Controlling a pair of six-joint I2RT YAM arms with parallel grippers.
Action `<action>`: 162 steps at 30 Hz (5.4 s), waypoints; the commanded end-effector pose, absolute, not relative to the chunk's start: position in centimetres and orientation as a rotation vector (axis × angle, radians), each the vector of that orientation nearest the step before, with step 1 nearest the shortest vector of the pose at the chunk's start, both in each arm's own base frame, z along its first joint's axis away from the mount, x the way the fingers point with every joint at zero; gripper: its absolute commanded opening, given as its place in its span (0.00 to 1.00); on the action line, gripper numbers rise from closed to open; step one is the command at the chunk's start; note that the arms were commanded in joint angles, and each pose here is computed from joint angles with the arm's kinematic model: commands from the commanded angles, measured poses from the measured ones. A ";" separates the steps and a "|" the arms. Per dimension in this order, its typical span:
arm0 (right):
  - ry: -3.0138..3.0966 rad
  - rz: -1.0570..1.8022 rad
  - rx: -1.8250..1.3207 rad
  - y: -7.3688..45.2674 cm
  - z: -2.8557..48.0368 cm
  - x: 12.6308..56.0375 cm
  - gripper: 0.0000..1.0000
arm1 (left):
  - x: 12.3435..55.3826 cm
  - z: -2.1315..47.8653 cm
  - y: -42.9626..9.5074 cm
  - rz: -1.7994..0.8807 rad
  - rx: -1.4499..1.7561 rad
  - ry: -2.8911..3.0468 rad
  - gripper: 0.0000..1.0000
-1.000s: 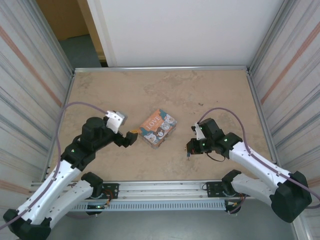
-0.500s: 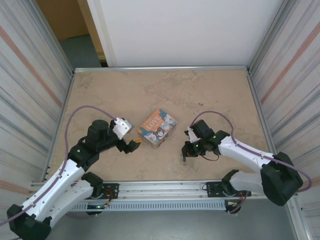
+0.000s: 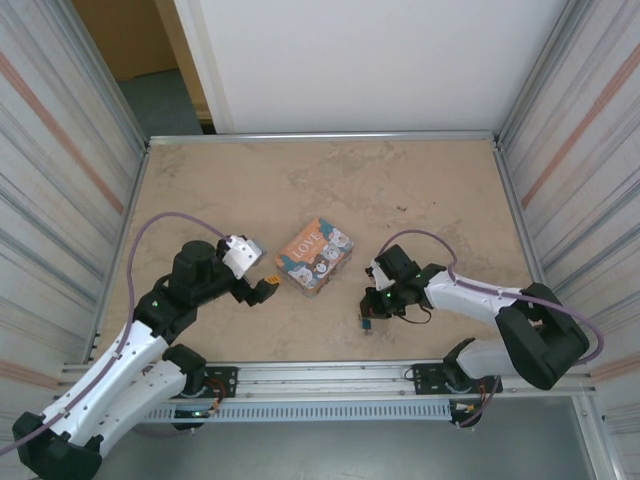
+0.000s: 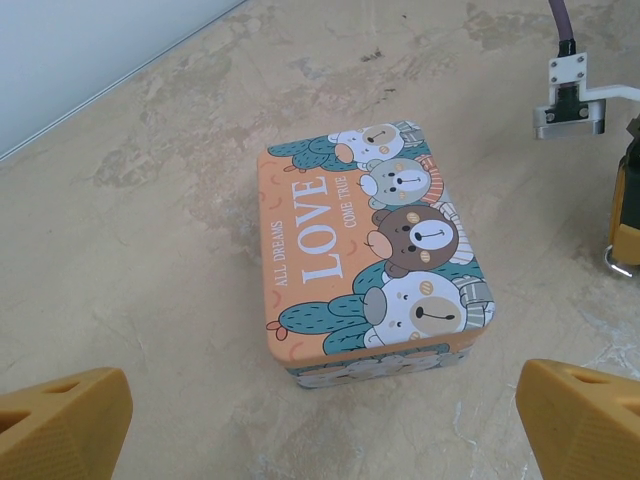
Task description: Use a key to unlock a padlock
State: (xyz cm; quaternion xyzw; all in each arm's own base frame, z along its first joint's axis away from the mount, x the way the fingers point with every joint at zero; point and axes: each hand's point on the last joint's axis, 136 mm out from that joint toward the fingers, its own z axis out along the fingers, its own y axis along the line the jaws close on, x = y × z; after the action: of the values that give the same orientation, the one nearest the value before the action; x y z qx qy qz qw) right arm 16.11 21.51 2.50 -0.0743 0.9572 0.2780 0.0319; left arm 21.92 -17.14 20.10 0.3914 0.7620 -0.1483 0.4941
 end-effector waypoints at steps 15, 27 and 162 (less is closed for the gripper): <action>2.977 0.856 -0.196 21.4 0.9 15.6 0.15 | 22.1 19.6 -16.5 -0.316 0.951 1.866 0.99; 2.908 0.789 -0.216 20.4 3.1 16.2 0.34 | 22.0 19.6 -16.5 -0.325 0.947 1.866 0.99; 1.987 0.082 0.102 -1.4 8.1 39.4 0.99 | 33.4 13.0 -3.1 0.187 0.124 2.037 0.99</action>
State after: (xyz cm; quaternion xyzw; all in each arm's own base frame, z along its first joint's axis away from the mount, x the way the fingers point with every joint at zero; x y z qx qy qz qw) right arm 38.97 -1.37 7.68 0.0490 0.8391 0.0417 0.5401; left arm 31.73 -3.04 11.84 0.0641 0.8730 0.0806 0.4767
